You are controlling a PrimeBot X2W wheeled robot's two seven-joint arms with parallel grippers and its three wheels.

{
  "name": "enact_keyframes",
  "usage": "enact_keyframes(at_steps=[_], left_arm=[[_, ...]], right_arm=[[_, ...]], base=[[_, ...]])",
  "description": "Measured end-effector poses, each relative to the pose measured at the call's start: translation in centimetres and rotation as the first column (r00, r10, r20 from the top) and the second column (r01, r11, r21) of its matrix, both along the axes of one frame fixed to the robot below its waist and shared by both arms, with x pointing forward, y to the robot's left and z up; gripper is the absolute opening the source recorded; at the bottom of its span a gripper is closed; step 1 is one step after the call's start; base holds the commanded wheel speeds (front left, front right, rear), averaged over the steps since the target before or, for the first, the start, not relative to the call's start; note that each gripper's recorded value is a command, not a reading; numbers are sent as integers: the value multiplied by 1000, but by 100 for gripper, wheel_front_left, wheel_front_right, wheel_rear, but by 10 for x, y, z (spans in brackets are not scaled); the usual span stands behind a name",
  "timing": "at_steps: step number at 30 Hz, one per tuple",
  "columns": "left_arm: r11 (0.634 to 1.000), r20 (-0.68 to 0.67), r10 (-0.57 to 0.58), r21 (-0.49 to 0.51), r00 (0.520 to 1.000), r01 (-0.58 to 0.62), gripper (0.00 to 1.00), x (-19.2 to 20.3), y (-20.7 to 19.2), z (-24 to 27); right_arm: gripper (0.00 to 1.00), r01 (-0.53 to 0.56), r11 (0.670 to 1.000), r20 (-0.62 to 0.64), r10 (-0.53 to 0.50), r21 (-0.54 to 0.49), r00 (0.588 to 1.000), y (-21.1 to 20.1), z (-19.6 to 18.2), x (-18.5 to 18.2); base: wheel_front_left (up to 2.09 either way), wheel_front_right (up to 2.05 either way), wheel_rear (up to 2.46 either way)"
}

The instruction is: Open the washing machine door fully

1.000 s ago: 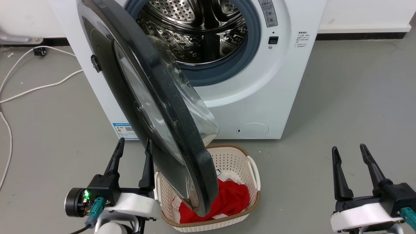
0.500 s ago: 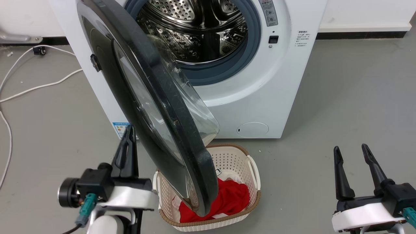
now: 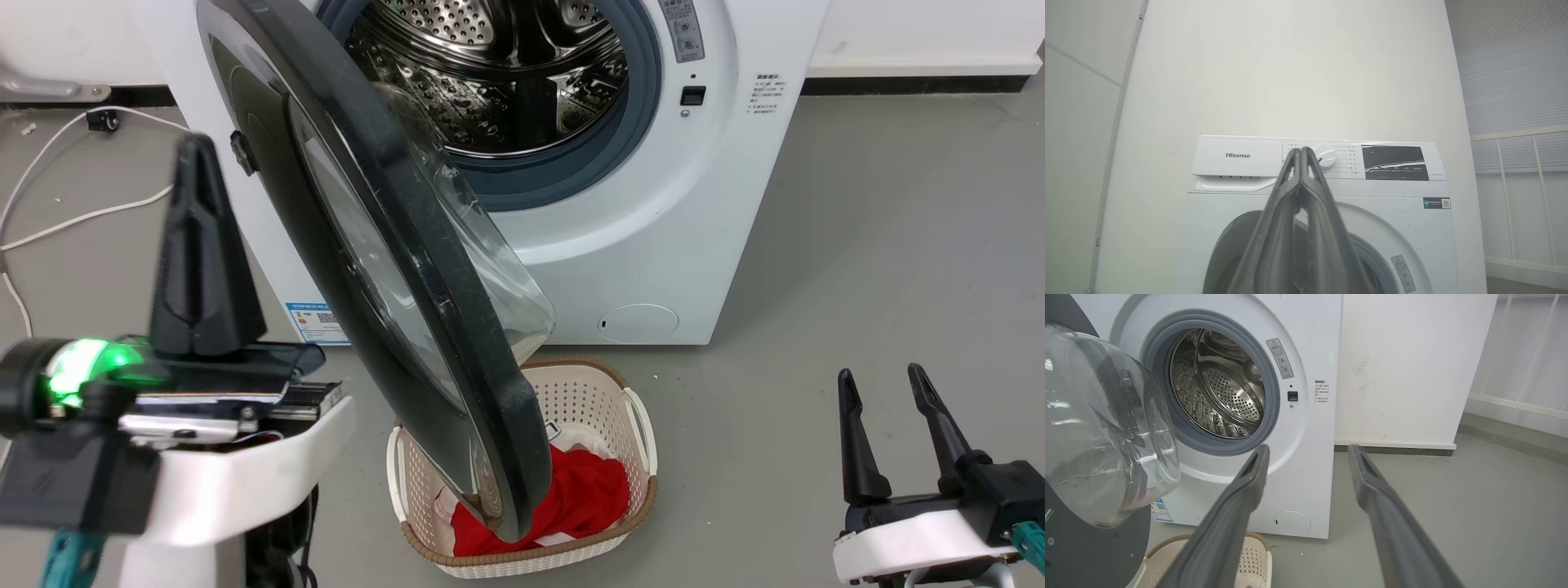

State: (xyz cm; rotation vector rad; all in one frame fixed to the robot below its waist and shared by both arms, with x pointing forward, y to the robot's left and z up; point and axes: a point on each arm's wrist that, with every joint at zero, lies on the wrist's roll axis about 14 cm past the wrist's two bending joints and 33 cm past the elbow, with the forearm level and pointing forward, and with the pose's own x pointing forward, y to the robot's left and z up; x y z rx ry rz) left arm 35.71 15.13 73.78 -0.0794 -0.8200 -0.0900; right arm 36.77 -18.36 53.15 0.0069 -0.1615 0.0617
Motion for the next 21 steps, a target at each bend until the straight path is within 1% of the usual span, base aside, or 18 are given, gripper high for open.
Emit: enact_keyframes(at_steps=[5,8,11,14,17,19,21], left_arm=[[1000,172,-8,3,985,8,0,-27,-5,44],[998,240,-64,21,969,61,0,-39,-18,60],[987,253,-162,48,954,155,0,-45,-40,63],[955,197,-295,74,935,286,0,-46,-71,49],[906,105,-422,85,901,414,0,-49,-104,25],[871,35,-487,86,873,483,0,-52,-124,9],[846,-49,-526,76,849,528,0,-53,-137,-10]], right_arm=[[100,6,1000,-7,-6,1,1000,-2,-2,0],[100,8,1000,-10,-8,1,1000,-3,-3,0],[100,11,1000,-10,-11,1,1000,-4,-3,0],[100,14,1000,-12,-14,4,1000,-5,-4,-1],[100,17,1000,-11,-17,9,1000,-6,-4,-2],[100,18,1000,-11,-18,8,1000,-6,-3,-3],[100,18,1000,-11,-18,9,1000,-6,-3,-4]], base=[[0,0,0],[0,0,0],[0,0,0],[0,0,0],[0,0,0],[0,0,0],[0,0,0]])
